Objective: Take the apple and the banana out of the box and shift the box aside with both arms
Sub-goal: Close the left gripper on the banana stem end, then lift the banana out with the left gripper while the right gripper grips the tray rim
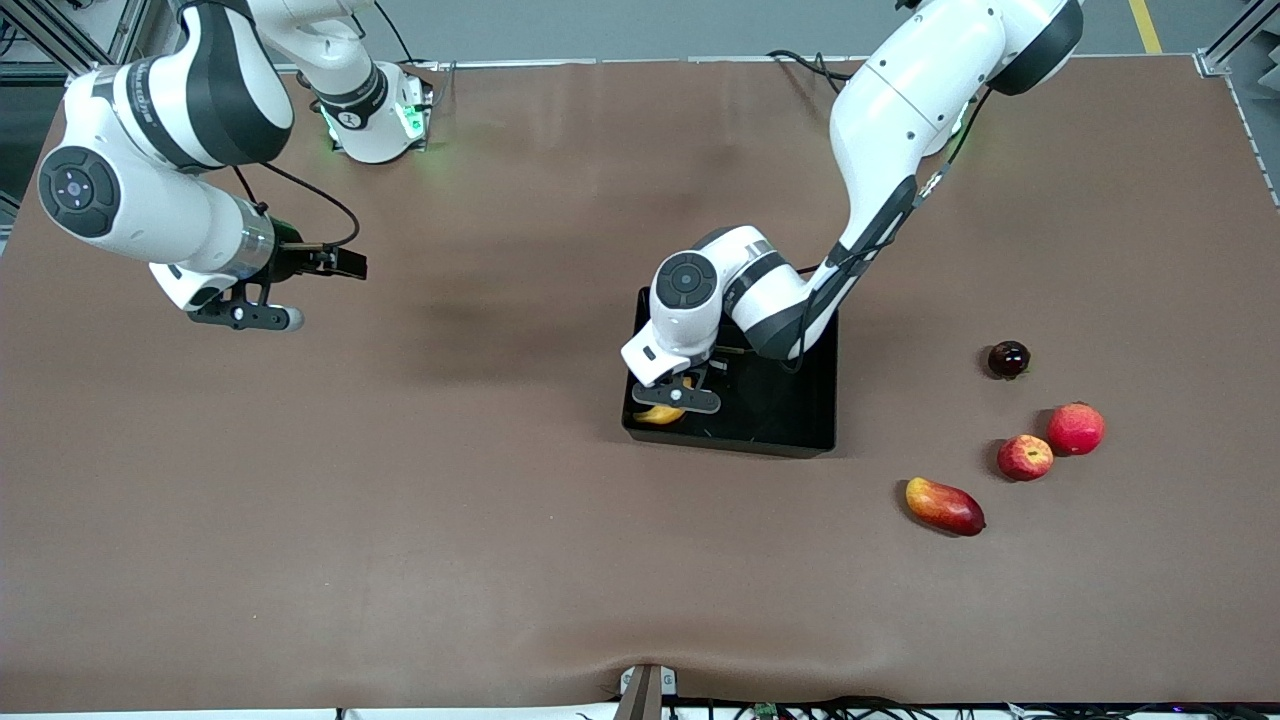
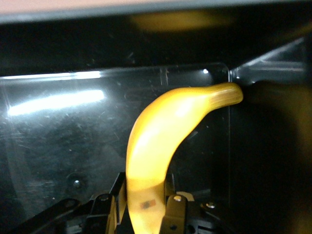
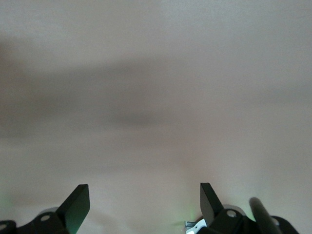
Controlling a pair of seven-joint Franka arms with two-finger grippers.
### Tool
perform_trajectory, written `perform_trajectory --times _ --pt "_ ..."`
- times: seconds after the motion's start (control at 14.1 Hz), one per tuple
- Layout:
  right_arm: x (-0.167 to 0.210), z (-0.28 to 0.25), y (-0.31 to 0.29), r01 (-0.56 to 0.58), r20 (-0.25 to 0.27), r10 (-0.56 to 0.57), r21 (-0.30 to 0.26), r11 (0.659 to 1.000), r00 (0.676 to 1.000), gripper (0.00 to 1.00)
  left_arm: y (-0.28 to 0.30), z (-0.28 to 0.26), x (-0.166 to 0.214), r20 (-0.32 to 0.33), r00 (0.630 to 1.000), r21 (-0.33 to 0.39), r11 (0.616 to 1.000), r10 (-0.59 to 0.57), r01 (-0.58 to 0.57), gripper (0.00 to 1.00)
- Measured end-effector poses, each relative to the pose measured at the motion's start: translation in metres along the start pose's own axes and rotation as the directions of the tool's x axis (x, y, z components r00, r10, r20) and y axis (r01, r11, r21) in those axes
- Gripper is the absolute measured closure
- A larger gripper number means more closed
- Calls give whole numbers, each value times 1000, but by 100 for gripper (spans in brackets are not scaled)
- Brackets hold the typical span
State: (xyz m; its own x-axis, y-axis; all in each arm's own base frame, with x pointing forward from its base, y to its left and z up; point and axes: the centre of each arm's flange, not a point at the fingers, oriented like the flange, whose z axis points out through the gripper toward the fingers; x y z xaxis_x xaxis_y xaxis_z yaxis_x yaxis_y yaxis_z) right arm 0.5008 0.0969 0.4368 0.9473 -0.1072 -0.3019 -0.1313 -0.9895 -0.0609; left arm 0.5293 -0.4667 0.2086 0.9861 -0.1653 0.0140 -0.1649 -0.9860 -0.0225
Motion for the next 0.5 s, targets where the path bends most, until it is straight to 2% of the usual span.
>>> perform_trajectory --times 0.35,0.5 --pt "-2 3 -13 -2 4 2 72 997 1000 0 -56 -71 34 -30 996 51 995 -90 91 66" --pt "-5 3 -34 11 -19 -9 99 995 1000 0 -86 -113 45 -24 989 27 989 -147 148 66"
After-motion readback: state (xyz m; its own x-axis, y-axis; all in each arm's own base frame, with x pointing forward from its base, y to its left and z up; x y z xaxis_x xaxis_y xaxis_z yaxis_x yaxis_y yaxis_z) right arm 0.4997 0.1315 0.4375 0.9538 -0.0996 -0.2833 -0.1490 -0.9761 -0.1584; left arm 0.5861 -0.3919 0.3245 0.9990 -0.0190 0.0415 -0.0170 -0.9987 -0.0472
